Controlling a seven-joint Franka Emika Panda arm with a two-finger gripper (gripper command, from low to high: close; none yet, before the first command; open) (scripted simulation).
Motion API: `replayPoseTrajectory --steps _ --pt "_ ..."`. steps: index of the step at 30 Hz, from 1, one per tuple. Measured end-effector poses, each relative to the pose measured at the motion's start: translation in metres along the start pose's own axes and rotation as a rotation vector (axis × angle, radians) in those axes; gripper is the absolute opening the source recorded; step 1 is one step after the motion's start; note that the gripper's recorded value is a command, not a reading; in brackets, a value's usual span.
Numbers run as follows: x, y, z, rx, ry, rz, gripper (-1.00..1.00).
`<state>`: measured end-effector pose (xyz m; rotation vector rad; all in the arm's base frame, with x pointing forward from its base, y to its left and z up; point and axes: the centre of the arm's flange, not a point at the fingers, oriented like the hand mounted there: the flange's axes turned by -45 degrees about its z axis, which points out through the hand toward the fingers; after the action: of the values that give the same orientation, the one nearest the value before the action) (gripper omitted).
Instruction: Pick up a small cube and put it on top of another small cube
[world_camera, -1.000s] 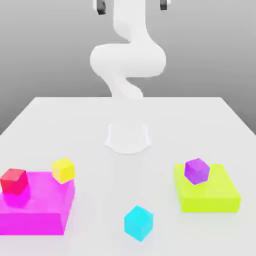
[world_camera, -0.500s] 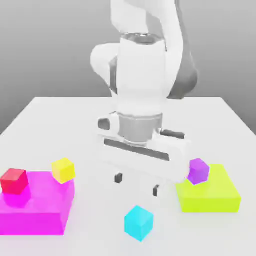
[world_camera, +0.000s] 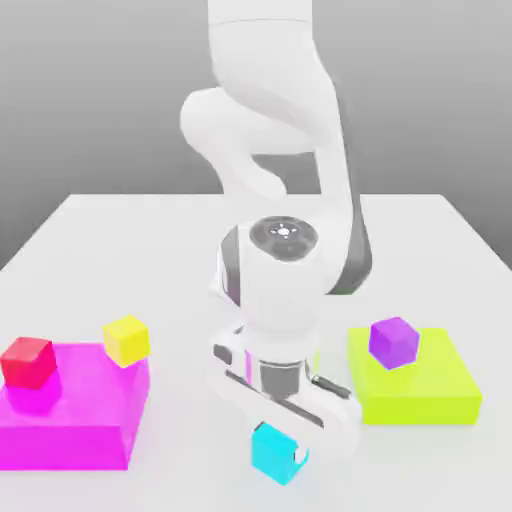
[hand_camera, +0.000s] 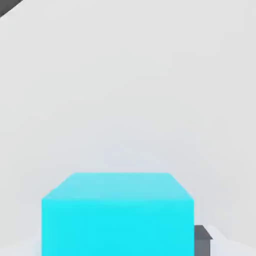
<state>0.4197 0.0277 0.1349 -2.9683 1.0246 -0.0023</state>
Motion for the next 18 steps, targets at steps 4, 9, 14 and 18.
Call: replayPoseTrajectory --steps 4,9,14,18 --pt "0.001 -0.001 -0.037 0.0 0.0 0.001 -1.0" --pt "0.06 0.061 -0.088 -0.017 0.01 0.097 -1.0" --pt "0.135 0.215 -0.148 -0.021 0.007 0.289 -1.0" --pt "0.147 0.294 -0.173 -0.001 0.0 0.346 -1.0"
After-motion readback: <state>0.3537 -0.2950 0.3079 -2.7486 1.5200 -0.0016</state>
